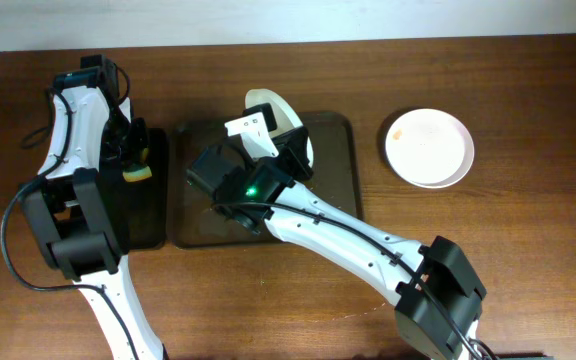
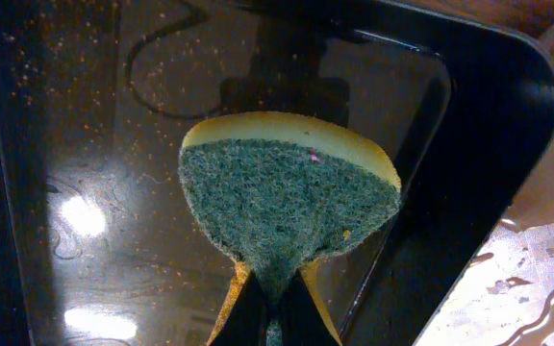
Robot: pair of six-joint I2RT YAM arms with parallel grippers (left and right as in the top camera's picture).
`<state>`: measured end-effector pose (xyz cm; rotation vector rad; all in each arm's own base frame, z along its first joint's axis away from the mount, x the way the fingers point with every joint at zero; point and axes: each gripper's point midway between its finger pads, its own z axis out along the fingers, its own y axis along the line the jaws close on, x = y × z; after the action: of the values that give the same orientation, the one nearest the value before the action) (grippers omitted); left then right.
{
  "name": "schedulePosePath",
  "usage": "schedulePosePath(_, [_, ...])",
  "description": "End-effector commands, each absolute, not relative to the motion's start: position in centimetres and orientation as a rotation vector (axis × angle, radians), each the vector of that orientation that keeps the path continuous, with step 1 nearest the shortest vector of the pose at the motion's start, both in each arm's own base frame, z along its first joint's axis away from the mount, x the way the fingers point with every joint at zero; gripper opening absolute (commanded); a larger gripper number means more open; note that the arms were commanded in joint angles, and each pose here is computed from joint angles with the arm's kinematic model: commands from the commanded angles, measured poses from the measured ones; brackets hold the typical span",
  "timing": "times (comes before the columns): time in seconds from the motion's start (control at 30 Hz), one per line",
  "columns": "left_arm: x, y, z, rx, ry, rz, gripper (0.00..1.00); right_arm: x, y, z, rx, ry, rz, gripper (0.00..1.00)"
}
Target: Clean dirty plates on tray and stack at the side
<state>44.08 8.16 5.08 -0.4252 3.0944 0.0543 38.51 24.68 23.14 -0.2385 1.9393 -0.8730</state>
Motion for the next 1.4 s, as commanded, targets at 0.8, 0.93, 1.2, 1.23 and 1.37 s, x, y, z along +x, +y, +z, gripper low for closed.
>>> schedulePosePath(0.8, [44.1,8.9,5.2,-0.456,3.079,0.103,0.0,42.6,-9.9,6.1,0.938,2.776,-0.056,0.05])
schedulePosePath(0.93, [41.9,9.1,5.2,-0.462,3.165,0.161,0.0,41.6,-8.8,3.7,0.96,2.871,0.005,0.64])
schedulePosePath(1.2, [40.5,10.3,5.6,-0.466,3.207,0.296,0.93,42.0,-8.3,16.1,0.784,2.679,0.068,0.89])
schedulePosePath(1.23, [40.4,10.3,5.7,-0.497,3.199,0.298,0.95,41.6,-8.2,17.7,0.775,2.653,0.07,0.89])
schedulePosePath(1.37, [40.4,9.6,11.4,-0.556,3.073,0.277,0.95,37.7,-7.5,26.3,0.67,2.507,0.064,0.92])
